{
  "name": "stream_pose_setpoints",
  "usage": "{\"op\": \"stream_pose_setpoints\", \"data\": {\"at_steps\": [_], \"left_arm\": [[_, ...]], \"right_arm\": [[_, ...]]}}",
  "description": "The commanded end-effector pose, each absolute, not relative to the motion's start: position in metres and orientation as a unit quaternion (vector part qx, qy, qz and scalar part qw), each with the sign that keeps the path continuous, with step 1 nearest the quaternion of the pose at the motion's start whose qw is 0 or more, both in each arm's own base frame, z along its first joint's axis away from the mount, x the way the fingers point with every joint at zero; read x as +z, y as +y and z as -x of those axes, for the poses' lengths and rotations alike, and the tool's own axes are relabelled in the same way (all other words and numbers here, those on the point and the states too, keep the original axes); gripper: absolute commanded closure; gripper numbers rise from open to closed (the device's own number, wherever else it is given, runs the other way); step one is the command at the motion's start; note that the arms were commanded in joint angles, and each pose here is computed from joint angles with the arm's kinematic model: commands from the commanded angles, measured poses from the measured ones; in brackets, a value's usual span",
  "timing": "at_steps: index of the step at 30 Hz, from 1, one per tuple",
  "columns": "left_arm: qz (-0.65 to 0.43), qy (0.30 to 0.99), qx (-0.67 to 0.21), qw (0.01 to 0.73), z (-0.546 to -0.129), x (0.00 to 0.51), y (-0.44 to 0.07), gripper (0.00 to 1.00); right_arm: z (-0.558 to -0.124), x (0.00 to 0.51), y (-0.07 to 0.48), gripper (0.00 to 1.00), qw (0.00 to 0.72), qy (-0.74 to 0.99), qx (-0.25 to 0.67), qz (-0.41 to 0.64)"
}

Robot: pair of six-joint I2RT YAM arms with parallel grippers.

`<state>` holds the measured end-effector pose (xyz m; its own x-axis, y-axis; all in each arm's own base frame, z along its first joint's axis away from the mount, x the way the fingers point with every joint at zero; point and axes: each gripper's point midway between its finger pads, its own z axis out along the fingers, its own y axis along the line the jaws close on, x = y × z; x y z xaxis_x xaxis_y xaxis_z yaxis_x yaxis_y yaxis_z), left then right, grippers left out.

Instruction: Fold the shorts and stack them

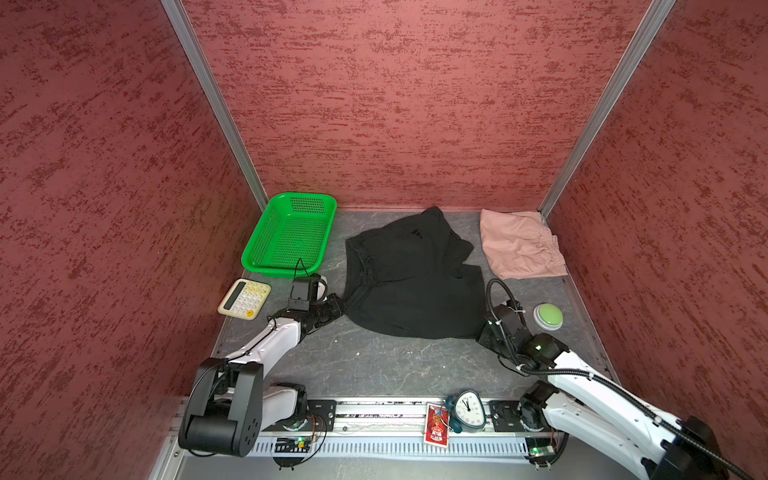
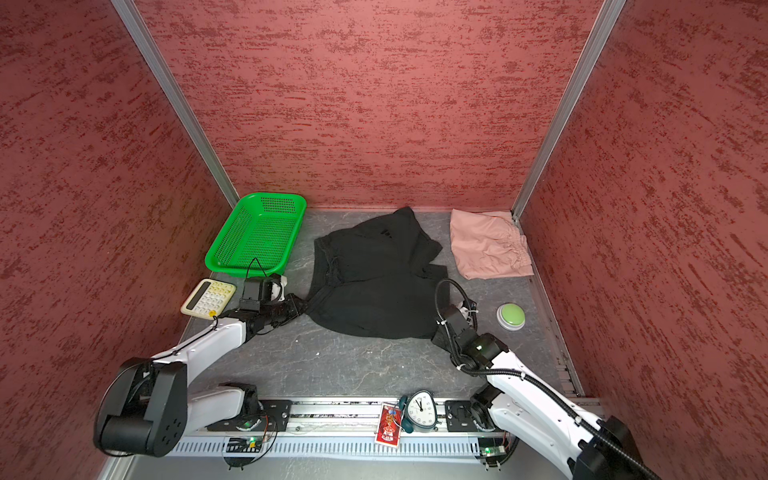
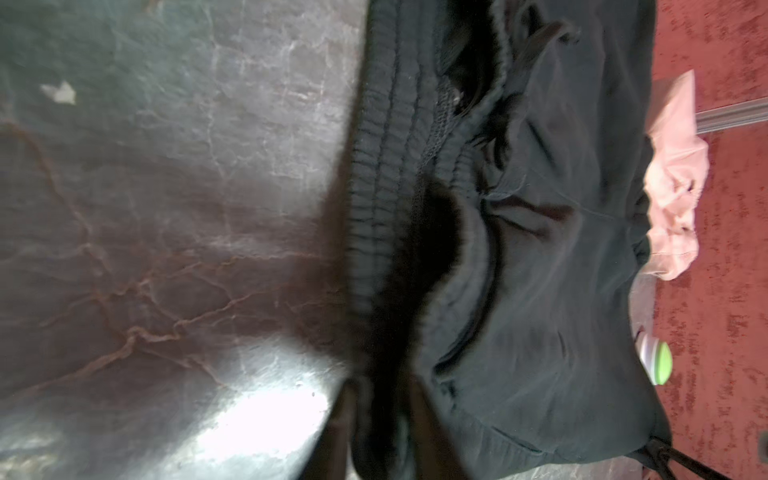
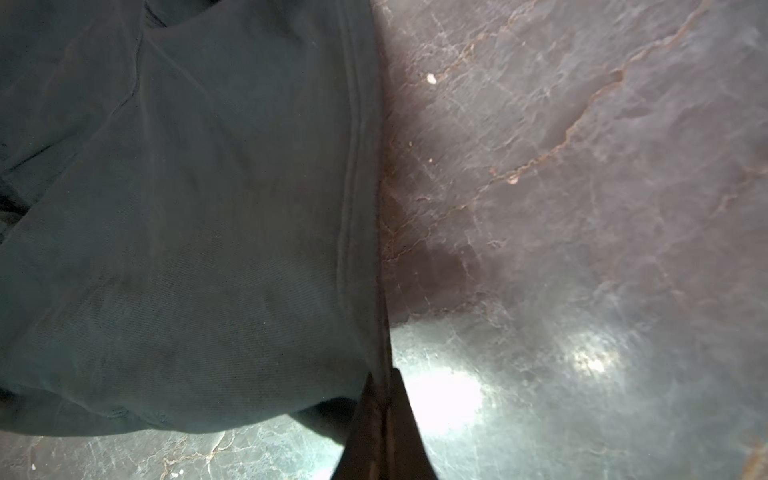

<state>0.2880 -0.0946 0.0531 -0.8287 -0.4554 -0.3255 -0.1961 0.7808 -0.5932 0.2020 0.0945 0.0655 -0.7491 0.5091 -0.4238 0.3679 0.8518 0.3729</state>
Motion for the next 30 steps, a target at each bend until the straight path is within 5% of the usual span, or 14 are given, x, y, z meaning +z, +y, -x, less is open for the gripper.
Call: {"op": "stream_pose_setpoints", "data": {"at_steps": [1, 7, 11, 16, 20, 30], "left_arm": [[0.168, 0.920, -0.271, 0.227, -0.293, 0.054, -0.097, 0.03], [0.154, 0.929, -0.261, 0.215, -0.293, 0.043, -0.107, 0.04], [0.155, 0.930, -0.255, 0.216, -0.298, 0.041, -0.105, 0.15], [0.146, 0.930, -0.251, 0.226, -0.306, 0.043, -0.105, 0.51], [0.135, 0.931, -0.249, 0.230, -0.310, 0.055, -0.106, 1.00], [0.123, 0.933, -0.239, 0.239, -0.289, 0.135, -0.100, 1.00]], "right_arm": [[-0.204, 0.068, 0.089, 1.00, 0.272, 0.924, 0.122, -0.241], [-0.204, 0.068, 0.089, 1.00, 0.272, 0.924, 0.121, -0.239], [-0.205, 0.069, 0.088, 1.00, 0.274, 0.924, 0.120, -0.238], [-0.204, 0.072, 0.086, 1.00, 0.278, 0.924, 0.116, -0.237], [-0.207, 0.090, 0.080, 1.00, 0.299, 0.920, 0.107, -0.231], [-0.217, 0.165, 0.072, 1.00, 0.359, 0.902, 0.106, -0.217]]}}
